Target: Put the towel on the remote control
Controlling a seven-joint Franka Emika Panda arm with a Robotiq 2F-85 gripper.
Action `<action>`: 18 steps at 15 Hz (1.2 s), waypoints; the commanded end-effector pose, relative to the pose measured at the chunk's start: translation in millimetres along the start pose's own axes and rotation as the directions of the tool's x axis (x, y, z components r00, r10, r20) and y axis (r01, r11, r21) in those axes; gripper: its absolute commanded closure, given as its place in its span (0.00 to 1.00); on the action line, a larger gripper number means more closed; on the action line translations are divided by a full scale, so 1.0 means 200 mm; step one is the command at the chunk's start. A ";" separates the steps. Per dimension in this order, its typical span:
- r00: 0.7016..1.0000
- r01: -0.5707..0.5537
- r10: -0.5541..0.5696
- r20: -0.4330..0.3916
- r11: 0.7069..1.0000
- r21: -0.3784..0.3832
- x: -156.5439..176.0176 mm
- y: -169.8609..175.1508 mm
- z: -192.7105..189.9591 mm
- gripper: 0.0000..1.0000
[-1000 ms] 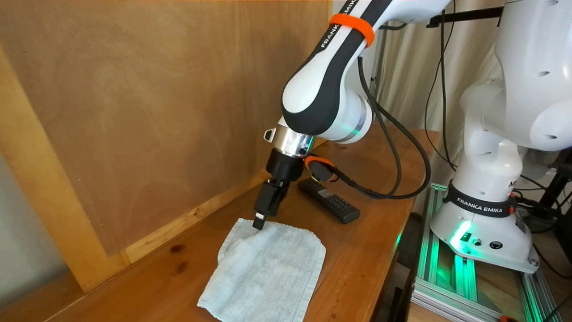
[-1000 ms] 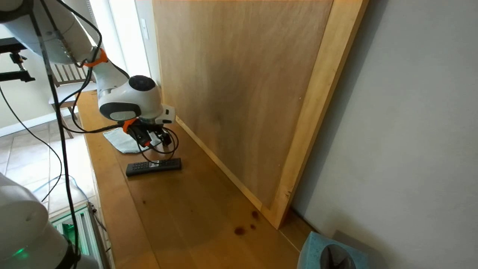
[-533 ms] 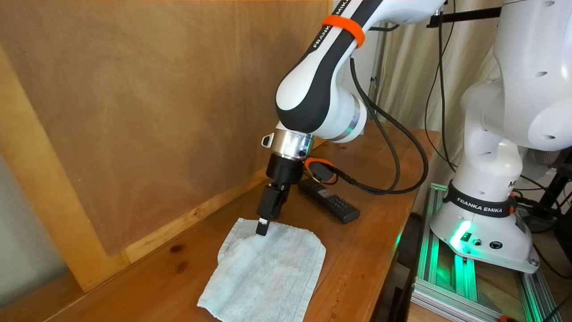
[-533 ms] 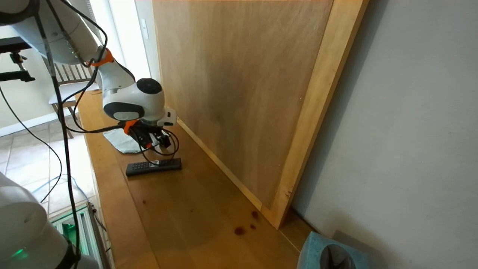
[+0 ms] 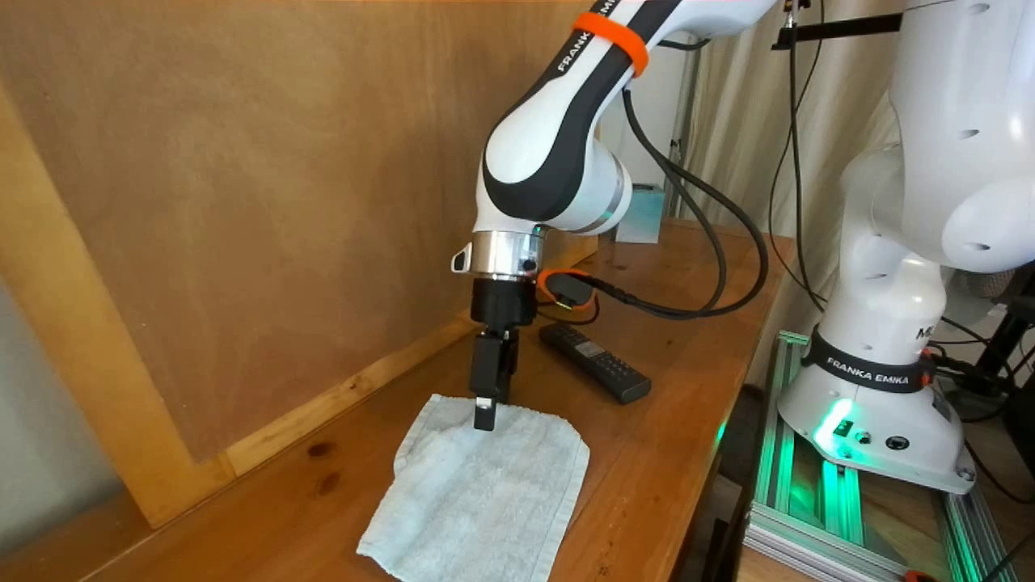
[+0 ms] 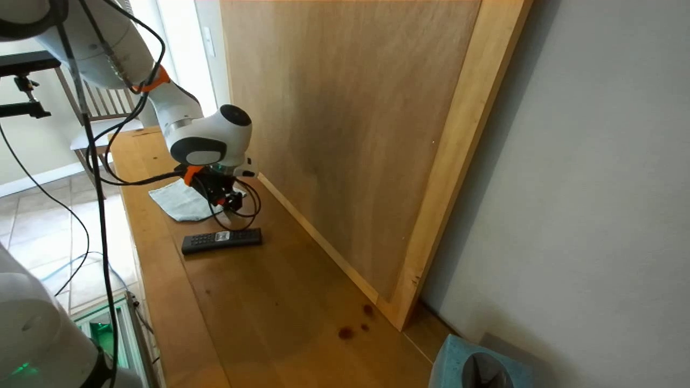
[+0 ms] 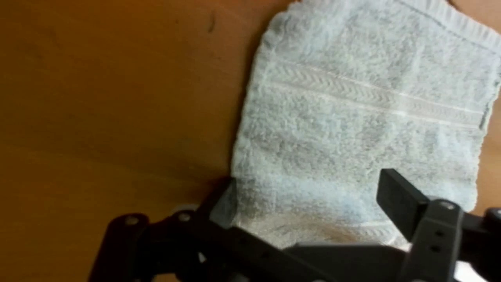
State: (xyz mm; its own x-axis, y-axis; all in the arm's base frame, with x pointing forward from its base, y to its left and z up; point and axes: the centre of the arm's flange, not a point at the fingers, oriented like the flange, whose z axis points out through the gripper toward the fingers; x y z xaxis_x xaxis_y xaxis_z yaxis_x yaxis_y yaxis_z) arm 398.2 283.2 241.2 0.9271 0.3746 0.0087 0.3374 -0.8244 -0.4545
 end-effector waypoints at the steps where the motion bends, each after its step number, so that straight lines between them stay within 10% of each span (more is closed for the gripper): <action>1: 0.997 -0.001 0.001 0.077 1.000 0.007 0.11 -0.02 -0.01 0.06; 11: 0.986 -0.126 0.133 0.100 0.989 -0.079 0.17 0.02 0.07 0.13; 18: 0.981 -0.152 0.164 0.099 0.980 -0.125 0.21 -0.01 0.06 0.64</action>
State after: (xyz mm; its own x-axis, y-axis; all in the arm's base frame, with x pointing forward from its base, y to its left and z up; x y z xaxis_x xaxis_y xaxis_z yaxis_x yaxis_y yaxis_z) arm 425.7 297.5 232.6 0.9472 0.2855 -0.1463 0.2170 -0.9062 -0.3630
